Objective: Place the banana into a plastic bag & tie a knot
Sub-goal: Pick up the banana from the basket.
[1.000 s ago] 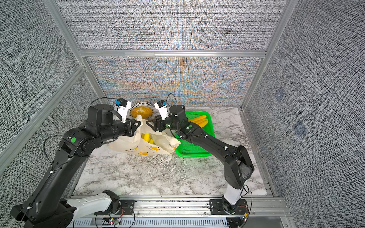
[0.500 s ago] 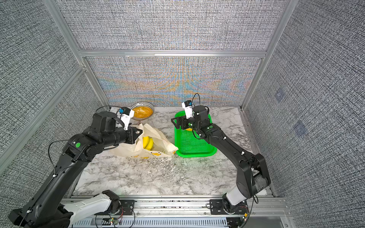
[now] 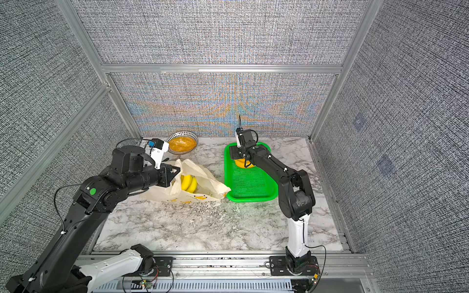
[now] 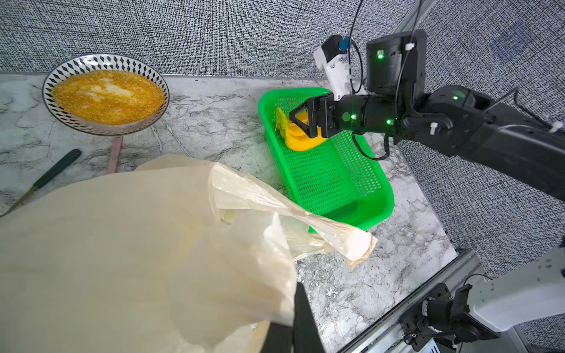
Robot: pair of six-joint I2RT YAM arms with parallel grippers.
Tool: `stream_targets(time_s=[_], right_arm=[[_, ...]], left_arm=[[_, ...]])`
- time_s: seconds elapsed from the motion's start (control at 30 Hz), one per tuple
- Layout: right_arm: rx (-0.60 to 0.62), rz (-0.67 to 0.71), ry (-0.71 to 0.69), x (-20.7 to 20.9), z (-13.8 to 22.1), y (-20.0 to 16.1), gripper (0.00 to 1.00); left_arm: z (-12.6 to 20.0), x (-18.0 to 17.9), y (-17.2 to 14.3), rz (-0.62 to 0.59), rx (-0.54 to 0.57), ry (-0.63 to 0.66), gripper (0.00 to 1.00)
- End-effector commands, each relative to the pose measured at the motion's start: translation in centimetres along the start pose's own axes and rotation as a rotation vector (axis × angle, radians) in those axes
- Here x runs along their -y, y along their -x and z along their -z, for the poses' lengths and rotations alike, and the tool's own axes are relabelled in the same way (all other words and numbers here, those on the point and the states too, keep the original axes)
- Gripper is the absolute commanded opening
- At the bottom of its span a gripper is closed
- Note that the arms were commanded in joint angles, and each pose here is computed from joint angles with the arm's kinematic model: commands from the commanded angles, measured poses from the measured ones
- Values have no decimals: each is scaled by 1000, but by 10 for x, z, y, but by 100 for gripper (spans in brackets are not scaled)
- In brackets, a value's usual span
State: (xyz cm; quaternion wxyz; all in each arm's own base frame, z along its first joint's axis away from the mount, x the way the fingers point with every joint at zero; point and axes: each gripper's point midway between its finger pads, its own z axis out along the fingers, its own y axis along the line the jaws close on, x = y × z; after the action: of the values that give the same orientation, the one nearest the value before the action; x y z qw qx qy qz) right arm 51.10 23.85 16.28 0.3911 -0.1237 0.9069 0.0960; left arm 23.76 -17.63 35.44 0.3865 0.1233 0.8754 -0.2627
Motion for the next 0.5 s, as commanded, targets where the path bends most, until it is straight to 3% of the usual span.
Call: stream_targets(time_s=[0.0, 0.23, 0.47], right_arm=[[-16, 71, -91, 2, -7, -1, 79], [-78, 163, -310, 10, -36, -13, 76], [-85, 186, -454, 30, -46, -14, 66]], left_arm=[[3, -2, 3, -9, 12, 13, 0], [5, -2, 4, -13, 16, 16, 0], [4, -1, 5, -16, 15, 13, 0]])
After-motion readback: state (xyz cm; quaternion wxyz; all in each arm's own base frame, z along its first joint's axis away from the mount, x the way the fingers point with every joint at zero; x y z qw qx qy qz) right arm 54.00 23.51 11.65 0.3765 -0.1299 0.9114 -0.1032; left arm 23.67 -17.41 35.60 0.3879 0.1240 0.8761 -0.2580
